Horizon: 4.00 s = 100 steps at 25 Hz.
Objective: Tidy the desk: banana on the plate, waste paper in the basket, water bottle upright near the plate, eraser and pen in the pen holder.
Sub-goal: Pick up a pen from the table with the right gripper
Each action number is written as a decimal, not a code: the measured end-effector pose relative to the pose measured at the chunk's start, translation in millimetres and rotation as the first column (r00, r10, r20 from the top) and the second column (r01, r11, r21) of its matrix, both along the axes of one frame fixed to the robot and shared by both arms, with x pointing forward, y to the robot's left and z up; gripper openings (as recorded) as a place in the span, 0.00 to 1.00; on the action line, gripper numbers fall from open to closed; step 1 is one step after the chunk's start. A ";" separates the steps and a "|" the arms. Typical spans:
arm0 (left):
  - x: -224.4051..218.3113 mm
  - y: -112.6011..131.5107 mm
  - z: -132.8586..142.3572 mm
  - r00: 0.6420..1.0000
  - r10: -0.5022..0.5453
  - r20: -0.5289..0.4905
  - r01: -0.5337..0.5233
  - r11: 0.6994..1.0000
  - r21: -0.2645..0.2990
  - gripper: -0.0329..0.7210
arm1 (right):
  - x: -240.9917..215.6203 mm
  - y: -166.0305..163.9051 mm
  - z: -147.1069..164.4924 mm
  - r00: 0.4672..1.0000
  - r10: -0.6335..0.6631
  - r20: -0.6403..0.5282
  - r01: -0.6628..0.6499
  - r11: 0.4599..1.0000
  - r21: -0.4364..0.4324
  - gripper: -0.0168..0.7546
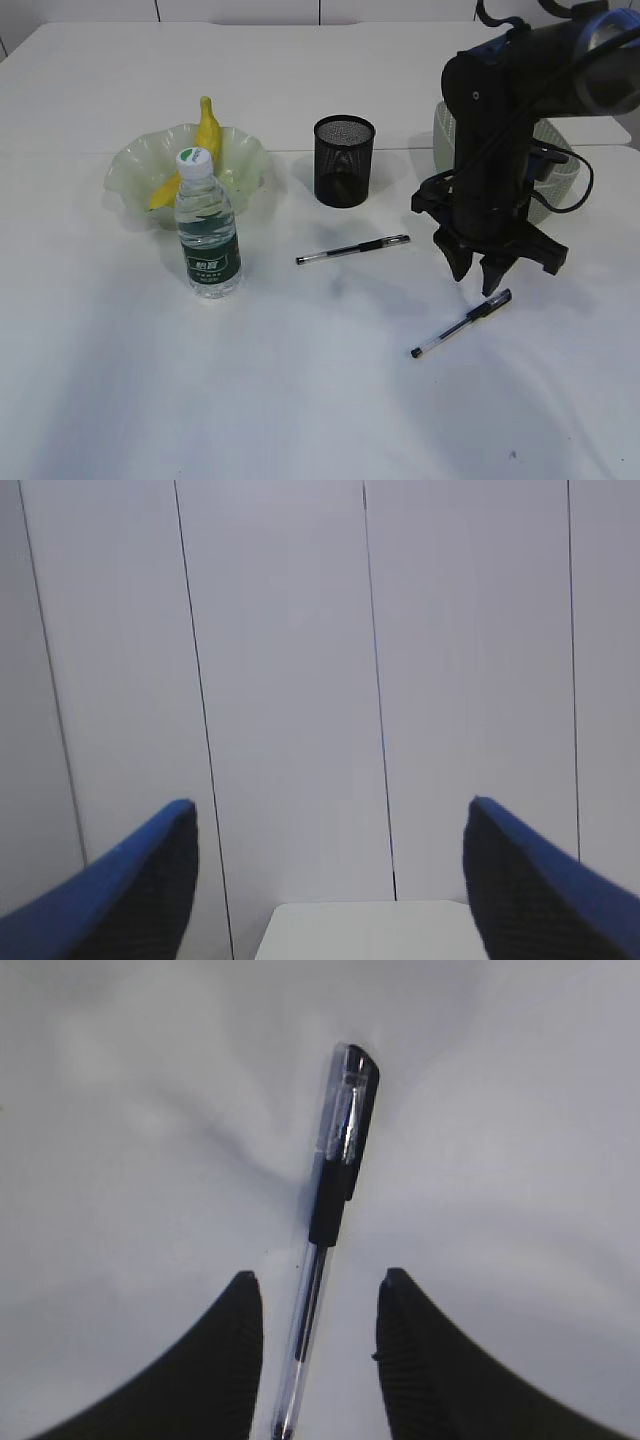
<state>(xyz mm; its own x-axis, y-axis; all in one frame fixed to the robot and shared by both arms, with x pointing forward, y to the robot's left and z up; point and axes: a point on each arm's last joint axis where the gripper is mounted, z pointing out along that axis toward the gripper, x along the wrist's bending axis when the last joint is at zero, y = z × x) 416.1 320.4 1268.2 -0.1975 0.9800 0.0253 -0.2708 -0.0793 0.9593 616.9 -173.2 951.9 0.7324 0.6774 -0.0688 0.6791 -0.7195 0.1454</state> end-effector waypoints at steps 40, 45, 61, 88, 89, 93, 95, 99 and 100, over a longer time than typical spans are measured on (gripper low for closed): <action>0.2 -0.1 -0.5 1.000 -0.012 0.002 0.012 0.999 -0.038 0.82 | -0.3 -12.5 -1.1 0.999 0.029 -0.027 -0.033 0.989 -0.146 0.34; 0.1 0.0 -0.5 1.000 -0.011 0.002 0.011 0.999 -0.040 0.82 | 0.8 -14.6 -0.4 0.998 0.055 -0.023 -0.058 0.984 -0.171 0.34; 0.1 0.0 -0.5 1.000 -0.011 0.002 0.011 0.999 -0.040 0.82 | -0.5 -9.1 -8.3 0.998 -0.061 -0.026 0.057 0.992 -0.114 0.34; 0.2 0.0 -0.6 1.000 -0.012 0.002 0.012 0.999 -0.042 0.82 | 4.2 -6.4 -13.8 0.998 -0.059 0.008 0.060 0.994 -0.088 0.34; 0.2 0.0 -0.6 1.000 -0.012 0.002 0.012 0.999 -0.042 0.82 | 4.1 -5.9 -14.9 0.998 -0.064 0.004 0.064 0.994 -0.084 0.34; 0.2 0.0 -0.6 1.000 -0.012 0.002 0.012 0.999 -0.042 0.82 | 2.5 -0.5 -25.1 0.994 -0.097 -0.041 0.095 0.995 -0.038 0.34; 0.2 0.0 -0.6 1.000 -0.012 0.002 0.012 0.999 -0.042 0.82 | 2.3 2.8 -32.0 0.992 -0.112 -0.062 0.112 0.994 -0.011 0.34; 0.2 0.0 -0.6 1.000 -0.012 0.002 0.012 0.999 -0.042 0.82 | 3.4 5.7 -37.2 0.990 -0.122 -0.065 0.123 0.992 0.016 0.34; 0.2 0.0 -0.6 1.000 -0.012 0.002 0.012 0.999 -0.042 0.82 | 3.5 5.8 -37.3 0.991 -0.122 -0.064 0.123 0.992 0.017 0.34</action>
